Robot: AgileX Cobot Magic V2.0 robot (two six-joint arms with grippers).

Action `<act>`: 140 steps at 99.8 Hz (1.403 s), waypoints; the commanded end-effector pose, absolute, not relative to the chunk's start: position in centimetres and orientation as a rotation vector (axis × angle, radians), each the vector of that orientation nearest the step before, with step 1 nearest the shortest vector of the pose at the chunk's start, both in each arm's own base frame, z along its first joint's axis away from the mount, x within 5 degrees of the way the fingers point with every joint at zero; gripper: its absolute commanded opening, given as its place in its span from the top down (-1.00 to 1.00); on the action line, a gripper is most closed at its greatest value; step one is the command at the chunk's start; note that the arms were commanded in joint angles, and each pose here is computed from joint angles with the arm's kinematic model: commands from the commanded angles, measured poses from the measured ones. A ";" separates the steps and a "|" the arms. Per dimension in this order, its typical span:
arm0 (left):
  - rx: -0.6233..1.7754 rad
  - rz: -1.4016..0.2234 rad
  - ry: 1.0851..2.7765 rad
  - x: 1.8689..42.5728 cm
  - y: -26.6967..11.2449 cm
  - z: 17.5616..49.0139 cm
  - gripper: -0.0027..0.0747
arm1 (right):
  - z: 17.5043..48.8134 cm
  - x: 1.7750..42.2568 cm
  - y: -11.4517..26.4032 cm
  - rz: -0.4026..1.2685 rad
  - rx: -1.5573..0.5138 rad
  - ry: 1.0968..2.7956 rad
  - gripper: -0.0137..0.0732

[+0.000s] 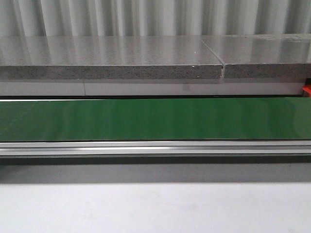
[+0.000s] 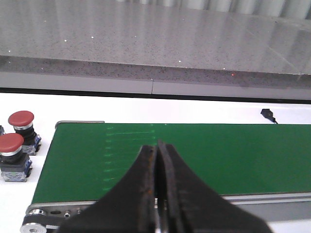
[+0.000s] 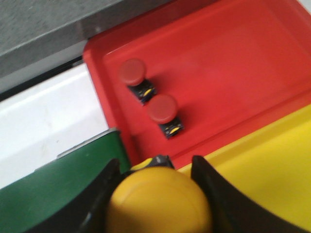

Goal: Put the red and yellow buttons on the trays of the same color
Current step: 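Lower the yellow button into the yellow tray and open the right gripper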

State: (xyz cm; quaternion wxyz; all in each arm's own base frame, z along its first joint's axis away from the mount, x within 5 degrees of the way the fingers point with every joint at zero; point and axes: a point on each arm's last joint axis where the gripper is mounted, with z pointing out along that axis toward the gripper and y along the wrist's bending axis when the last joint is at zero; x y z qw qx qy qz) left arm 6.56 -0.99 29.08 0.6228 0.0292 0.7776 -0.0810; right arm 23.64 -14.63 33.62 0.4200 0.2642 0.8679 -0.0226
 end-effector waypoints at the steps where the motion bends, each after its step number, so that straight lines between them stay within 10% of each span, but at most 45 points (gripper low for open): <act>1: 0.071 -0.211 1.687 6.6 -1.1 30.6 0.99 | 35.9 22.8 -15.7 -0.120 0.717 2.013 0.21; 140: 0.071 -0.211 1.687 6.6 -1.1 30.6 0.99 | 23.1 25.5 -24.4 -0.081 1.066 2.237 0.21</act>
